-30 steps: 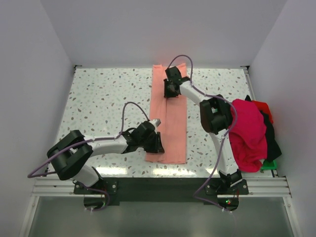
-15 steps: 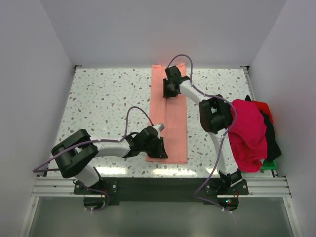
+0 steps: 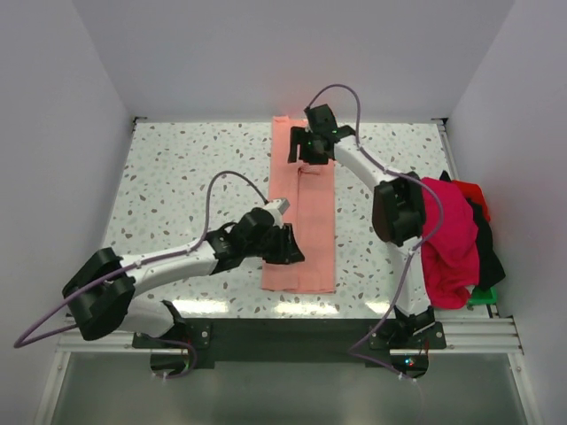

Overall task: Fold and stack the t-shirts
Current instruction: Fold the tshirt

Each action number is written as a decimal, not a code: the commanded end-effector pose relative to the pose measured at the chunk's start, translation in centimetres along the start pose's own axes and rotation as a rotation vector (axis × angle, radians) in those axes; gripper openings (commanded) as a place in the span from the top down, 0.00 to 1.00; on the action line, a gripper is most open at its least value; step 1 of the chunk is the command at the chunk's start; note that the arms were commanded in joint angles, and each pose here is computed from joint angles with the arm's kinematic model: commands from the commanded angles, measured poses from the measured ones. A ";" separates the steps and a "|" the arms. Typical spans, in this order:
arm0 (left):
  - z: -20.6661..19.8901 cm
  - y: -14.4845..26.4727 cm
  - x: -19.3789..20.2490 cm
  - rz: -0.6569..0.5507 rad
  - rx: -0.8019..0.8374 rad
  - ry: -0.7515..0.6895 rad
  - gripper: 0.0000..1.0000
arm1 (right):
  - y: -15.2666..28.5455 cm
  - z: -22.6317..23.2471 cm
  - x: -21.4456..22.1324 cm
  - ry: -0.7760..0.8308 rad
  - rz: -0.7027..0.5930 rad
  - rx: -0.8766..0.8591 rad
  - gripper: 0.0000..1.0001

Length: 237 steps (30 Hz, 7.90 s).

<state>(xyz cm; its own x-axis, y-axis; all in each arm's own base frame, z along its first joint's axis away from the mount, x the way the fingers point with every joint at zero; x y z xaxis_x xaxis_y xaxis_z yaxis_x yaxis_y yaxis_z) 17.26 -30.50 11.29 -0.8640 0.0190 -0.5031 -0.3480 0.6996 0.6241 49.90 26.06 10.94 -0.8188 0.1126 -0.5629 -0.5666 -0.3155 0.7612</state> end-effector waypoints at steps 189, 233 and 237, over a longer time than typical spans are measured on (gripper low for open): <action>4.0 -1.5 -5.4 -0.181 -0.066 0.126 0.65 | 21.6 -4.1 26.9 -0.120 0.060 -0.173 0.59; 7.5 5.1 4.8 -0.090 -0.159 0.244 0.61 | 21.0 -3.3 27.1 -0.121 0.015 -0.110 0.62; 7.4 4.4 6.4 -0.041 -0.145 0.239 0.62 | 18.7 -4.7 28.6 -0.084 0.058 -0.021 0.65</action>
<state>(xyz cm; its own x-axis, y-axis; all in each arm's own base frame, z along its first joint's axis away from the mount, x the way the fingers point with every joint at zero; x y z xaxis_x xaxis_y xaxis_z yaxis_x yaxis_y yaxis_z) 13.75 -21.69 7.24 -0.8866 -0.1947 -0.4195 -0.4500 0.5725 0.6854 15.02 18.67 7.73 -0.8835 0.1768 -0.4338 -0.4682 -0.3646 0.8049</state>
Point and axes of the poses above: each gripper's point midway between its finger pads, its own y axis back along the fingers, its own z axis along the line the jaws close on, x = y × z, the point moved 3 cm from there along y, back along the fingers, and after that the axes turned 3 degrees about -y, right-handed, at the moved point
